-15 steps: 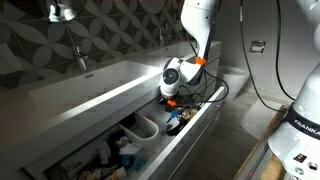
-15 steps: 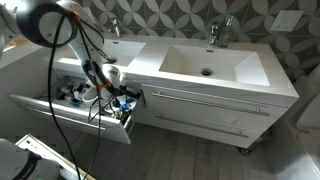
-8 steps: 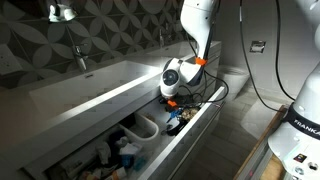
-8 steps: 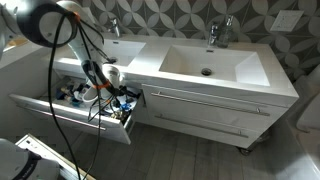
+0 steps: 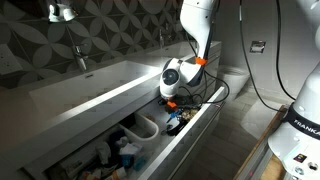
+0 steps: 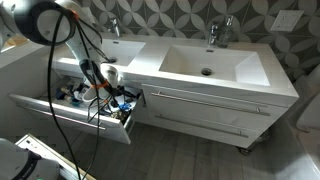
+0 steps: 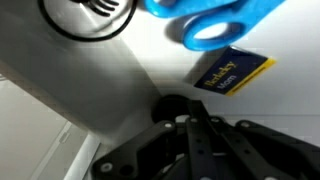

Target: Remove the black object from the open drawer and put it on the sink

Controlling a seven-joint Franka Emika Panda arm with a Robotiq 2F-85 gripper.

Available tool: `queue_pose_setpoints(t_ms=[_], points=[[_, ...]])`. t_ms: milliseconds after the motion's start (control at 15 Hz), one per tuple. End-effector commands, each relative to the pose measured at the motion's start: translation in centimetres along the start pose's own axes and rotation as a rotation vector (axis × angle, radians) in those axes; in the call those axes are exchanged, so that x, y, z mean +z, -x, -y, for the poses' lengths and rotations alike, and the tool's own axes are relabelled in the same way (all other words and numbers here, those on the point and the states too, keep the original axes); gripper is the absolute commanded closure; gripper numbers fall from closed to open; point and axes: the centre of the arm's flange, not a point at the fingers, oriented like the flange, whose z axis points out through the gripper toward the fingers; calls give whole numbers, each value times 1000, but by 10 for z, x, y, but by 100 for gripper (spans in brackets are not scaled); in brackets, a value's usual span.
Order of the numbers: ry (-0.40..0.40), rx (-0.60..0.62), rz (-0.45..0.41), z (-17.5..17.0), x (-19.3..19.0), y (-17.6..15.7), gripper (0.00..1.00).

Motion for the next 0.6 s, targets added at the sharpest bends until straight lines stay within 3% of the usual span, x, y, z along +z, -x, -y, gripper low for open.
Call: queue_pose_setpoints(t_ms=[0,333,400,533], points=[[-44,-7,21,-2,-42,1,100],[-58,-29,-3,0,-54,-2,100],[-54,-30,-3,0,-52,-3,76],[-46,-28,-11,1,-45,-6,67]])
